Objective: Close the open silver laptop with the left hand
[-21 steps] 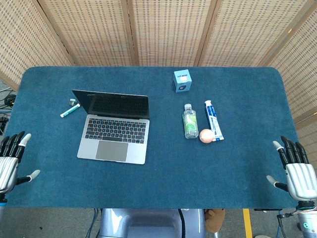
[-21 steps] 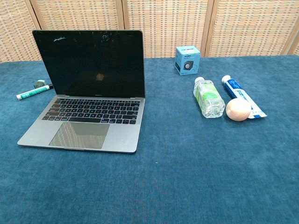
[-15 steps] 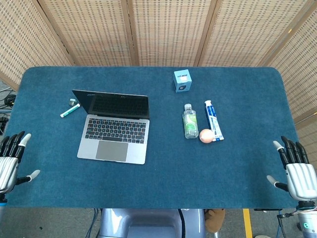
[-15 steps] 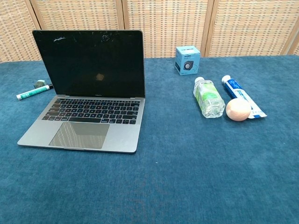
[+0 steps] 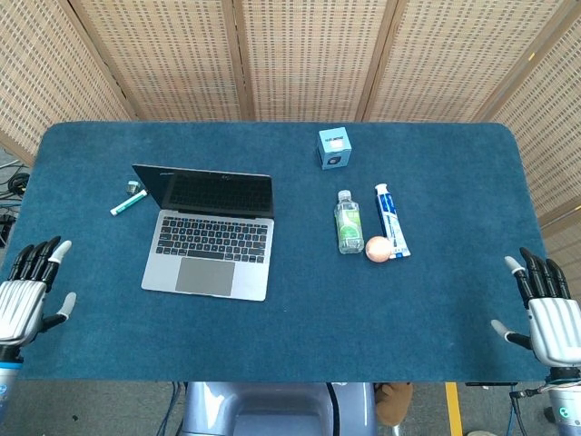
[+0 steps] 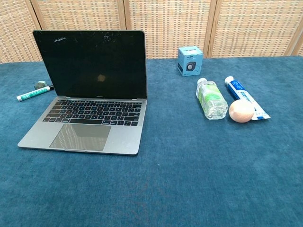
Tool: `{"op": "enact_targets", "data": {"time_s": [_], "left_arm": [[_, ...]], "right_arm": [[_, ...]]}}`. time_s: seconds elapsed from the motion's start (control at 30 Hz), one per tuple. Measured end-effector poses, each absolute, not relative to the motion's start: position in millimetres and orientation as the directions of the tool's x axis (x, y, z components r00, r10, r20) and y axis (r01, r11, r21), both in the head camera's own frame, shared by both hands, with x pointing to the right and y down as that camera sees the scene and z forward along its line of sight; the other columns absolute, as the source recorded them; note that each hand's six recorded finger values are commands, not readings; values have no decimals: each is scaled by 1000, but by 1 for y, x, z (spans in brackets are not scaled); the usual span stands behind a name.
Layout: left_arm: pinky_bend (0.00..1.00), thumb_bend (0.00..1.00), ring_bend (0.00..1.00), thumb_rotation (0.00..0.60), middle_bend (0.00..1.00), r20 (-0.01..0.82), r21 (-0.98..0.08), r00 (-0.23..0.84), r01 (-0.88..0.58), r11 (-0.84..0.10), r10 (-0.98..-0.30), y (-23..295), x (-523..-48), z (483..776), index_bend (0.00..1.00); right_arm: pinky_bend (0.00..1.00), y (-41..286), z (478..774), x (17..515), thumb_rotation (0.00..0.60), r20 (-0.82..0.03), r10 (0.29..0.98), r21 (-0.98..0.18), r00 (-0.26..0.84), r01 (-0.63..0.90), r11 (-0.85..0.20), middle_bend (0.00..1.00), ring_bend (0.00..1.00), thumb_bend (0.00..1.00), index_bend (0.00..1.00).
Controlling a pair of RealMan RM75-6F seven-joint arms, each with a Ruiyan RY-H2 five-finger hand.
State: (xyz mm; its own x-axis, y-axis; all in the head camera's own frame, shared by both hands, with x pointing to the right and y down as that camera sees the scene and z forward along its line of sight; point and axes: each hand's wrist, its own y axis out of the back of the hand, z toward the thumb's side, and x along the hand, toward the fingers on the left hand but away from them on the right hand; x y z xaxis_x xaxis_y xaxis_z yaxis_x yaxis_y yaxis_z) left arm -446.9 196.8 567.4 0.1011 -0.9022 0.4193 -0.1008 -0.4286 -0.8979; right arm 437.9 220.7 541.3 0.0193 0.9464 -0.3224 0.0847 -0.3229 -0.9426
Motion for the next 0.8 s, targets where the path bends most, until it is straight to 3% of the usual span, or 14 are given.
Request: {"op": "enact_targets", "data": {"time_s": [0.37,0.6,0.8], "left_arm": [[0,1000,0,600,0,362,-922,240,-52,-384,-901,110,-386,544,0],[0,1000,0,600,0,402,-893,322,-69,-445,-857,57,-337,547,0],[0,1000,0,600,0,446,-860,350,-87,-502,-824,14,-300,566,0]], "right_arm": [[0,217,542,442,600,-324,946,-942,1,89,-323,0,0,0,79],[0,214,542,448,600,-325,946,-943,-19,89,-322,0,0,0,79],[0,213,547,451,600,-337,941,-939,-29,81,-334,0,0,0,79]]}}
